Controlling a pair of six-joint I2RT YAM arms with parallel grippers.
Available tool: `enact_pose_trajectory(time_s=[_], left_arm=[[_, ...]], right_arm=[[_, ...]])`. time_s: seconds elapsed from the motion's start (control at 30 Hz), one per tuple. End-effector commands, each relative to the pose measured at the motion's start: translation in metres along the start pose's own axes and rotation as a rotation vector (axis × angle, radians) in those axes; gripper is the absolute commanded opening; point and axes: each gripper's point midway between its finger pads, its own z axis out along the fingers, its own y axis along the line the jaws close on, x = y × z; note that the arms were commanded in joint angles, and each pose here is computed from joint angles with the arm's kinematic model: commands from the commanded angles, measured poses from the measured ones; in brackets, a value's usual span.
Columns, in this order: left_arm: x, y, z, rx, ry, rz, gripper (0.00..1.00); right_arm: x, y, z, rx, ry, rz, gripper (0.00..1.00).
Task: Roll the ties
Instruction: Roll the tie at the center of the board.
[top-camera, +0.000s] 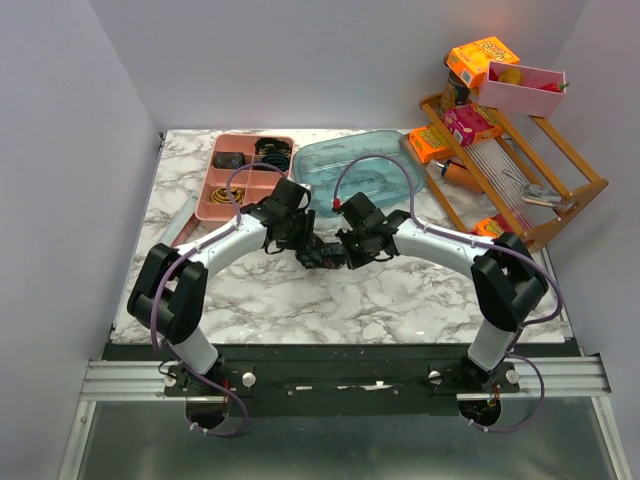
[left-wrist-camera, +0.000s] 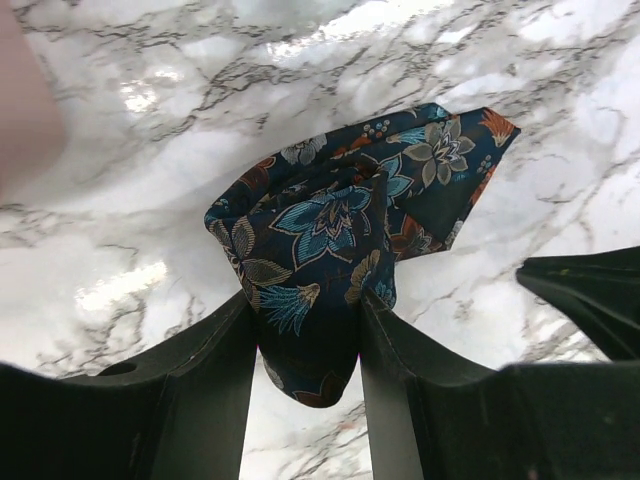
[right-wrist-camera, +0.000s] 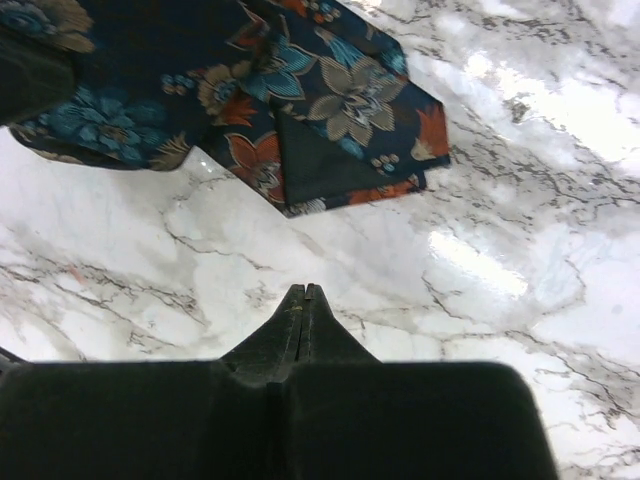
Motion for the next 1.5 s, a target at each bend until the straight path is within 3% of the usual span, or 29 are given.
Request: enact_pose_trajectory(time_s=[0.0, 0.33, 0.7, 1.23, 1.47], left_arm=[[0.003, 0.024, -0.005, -0.181, 0.048, 0.074, 0.52], [-0.002, 0.052, -0.017, -0.496, 0.097, 0.205, 0.52], [-0.017, 0.055, -0.025, -0.732, 0.153, 0.371, 0.56], [-0.047, 0.029, -0.008, -0.76, 0.149, 0.511, 0.6], [-0.049, 0.008, 0.006, -0.66, 0.135, 0.512, 0.6]], right_arm=[[-0.011, -0.017, -0.014, 0.056, -0.059, 0.029, 0.01], [-0.015, -0.041, -0.038, 0.003, -0.151, 0.167, 0.01], [-0.014, -0.057, -0.051, 0.005, -0.208, 0.226, 0.01], [-0.002, -0.055, -0.049, -0.03, -0.2, 0.245, 0.01], [-0.004, -0.054, -0.057, -0.036, -0.229, 0.247, 0.01]])
